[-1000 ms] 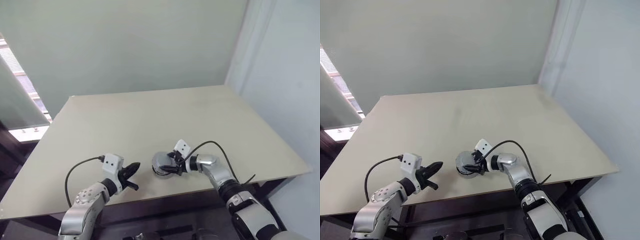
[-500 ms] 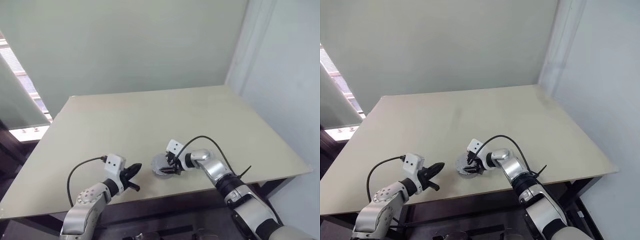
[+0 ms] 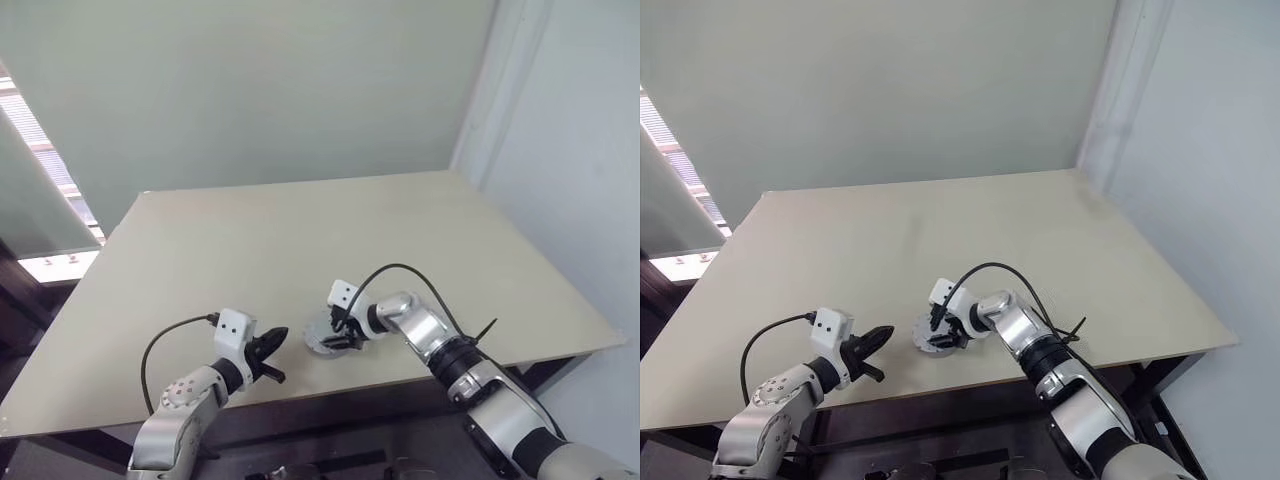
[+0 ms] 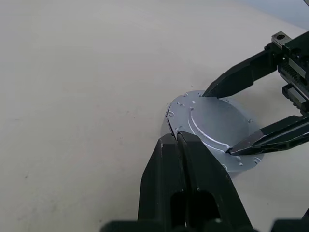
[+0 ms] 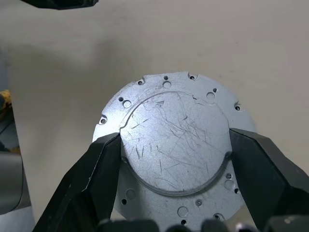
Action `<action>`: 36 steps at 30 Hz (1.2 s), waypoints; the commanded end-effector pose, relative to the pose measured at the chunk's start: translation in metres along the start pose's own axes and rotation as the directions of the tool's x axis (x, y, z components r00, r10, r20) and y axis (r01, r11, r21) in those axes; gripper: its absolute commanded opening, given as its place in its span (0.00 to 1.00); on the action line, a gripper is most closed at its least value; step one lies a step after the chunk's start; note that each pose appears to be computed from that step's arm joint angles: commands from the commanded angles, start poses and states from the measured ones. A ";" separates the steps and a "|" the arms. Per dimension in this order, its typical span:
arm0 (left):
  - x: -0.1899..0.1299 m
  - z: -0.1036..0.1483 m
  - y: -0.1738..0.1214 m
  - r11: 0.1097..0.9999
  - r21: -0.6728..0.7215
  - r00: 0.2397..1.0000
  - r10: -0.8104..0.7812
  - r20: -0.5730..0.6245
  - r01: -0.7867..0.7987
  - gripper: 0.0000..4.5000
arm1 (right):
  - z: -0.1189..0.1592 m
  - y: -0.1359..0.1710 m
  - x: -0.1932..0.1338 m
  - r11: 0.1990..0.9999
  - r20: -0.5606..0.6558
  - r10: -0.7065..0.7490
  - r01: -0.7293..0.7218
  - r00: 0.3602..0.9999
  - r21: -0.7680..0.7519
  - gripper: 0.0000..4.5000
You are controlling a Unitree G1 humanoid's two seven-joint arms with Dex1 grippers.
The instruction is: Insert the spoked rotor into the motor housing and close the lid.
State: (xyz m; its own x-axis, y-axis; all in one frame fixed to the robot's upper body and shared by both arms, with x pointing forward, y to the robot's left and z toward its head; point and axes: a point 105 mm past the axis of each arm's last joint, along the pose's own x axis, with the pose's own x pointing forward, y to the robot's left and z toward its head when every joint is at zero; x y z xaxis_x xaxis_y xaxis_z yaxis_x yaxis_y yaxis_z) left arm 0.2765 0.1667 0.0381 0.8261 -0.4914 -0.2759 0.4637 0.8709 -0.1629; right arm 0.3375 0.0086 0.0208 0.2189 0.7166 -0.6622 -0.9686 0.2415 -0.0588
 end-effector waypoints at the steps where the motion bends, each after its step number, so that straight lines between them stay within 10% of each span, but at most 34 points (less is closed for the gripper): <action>1: 0.000 0.014 -0.001 0.999 0.041 0.999 -0.003 0.047 0.001 0.00 | -0.004 0.000 -0.001 1.000 -0.044 0.015 -0.015 0.999 -0.012 0.72; 36: 0.006 0.015 0.001 0.999 0.051 0.998 -0.016 0.058 0.013 0.00 | 0.001 0.004 0.009 0.997 -0.025 -0.048 0.050 0.999 0.055 0.72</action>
State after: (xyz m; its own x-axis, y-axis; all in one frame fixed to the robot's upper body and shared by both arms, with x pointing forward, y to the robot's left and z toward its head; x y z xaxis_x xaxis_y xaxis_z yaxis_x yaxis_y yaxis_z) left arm 0.2811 0.1675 0.0374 0.8281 -0.4932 -0.2664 0.4705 0.8699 -0.1479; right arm 0.3389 0.0154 0.0191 0.2679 0.7035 -0.6583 -0.9433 0.3304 -0.0308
